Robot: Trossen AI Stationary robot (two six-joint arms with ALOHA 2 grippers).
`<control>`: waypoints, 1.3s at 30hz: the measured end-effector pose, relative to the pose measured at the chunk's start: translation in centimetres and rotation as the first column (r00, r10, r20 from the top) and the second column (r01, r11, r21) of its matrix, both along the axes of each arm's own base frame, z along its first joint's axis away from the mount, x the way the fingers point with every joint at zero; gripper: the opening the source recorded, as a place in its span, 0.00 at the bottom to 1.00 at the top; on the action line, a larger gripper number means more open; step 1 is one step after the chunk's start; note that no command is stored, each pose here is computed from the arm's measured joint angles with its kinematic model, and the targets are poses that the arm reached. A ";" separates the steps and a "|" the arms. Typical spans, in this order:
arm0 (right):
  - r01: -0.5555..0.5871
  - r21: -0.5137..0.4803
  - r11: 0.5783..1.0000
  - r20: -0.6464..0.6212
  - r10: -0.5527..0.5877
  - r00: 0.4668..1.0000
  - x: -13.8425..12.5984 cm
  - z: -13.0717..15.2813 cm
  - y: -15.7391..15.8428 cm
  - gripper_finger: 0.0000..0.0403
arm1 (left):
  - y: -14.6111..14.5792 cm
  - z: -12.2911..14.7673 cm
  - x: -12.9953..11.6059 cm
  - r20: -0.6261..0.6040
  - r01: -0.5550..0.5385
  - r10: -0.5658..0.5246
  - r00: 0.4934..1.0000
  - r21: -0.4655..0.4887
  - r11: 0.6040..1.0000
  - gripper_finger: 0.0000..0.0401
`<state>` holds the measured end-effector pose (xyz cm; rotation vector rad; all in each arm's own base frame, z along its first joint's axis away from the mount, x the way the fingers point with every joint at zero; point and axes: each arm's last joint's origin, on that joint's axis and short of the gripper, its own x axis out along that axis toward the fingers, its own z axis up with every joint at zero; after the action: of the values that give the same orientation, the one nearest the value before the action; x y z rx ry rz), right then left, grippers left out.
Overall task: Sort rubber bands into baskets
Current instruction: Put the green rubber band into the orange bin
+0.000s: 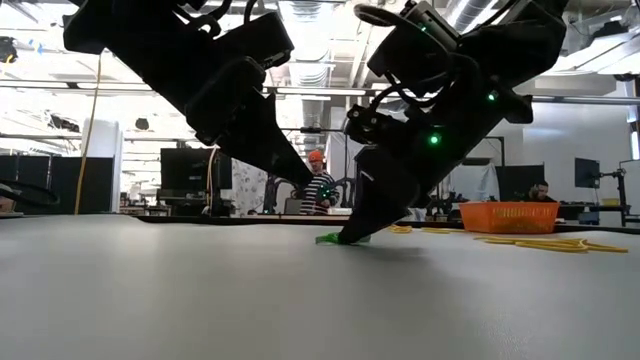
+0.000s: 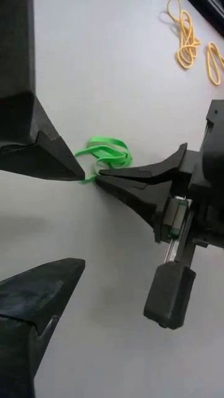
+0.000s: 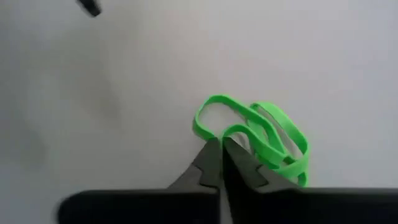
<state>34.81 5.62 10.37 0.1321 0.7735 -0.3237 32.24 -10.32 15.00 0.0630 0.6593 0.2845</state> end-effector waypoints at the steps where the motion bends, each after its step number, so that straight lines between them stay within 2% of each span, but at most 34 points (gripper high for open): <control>1: -0.010 -0.007 1.000 -0.003 0.010 1.000 -0.1 0.1 0.2 0.04 | 0.0 0.0 0.0 0.000 0.001 -0.001 1.000 -0.001 1.000 0.51; 8: -0.061 -0.013 0.998 -0.048 0.061 0.997 -1.4 1.8 1.4 0.04 | 0.0 0.0 0.0 -0.003 0.005 -0.005 1.000 -0.004 1.000 0.51; 13: -0.103 -0.021 0.994 0.006 0.103 0.995 -2.1 4.2 2.8 0.04 | 0.0 0.0 0.0 0.000 0.000 0.000 1.000 -0.010 1.000 0.51; 20: -0.088 -0.122 0.989 0.092 0.100 0.991 -3.8 8.0 4.3 0.04 | 0.0 0.0 0.0 0.001 -0.002 0.002 1.000 -0.013 1.000 0.51; 25: -0.007 -0.200 0.980 0.116 0.031 0.993 -5.1 10.0 3.9 0.04 | 0.0 0.0 0.0 0.001 -0.002 0.002 1.000 -0.013 1.000 0.51; 30: 0.095 -0.250 0.964 0.092 -0.074 0.993 -6.0 10.9 2.0 0.04 | 0.0 0.0 0.0 0.001 -0.002 0.002 1.000 -0.013 1.000 0.51; 39: 0.251 -0.326 0.912 -0.073 -0.288 0.955 -7.7 11.3 -4.0 0.04 | 0.0 0.0 0.0 0.001 -0.002 0.002 1.000 -0.013 1.000 0.51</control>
<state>27.13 1.59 21.65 -0.0828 0.8133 -0.7197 32.23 -10.33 14.99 0.0491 0.6599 0.2824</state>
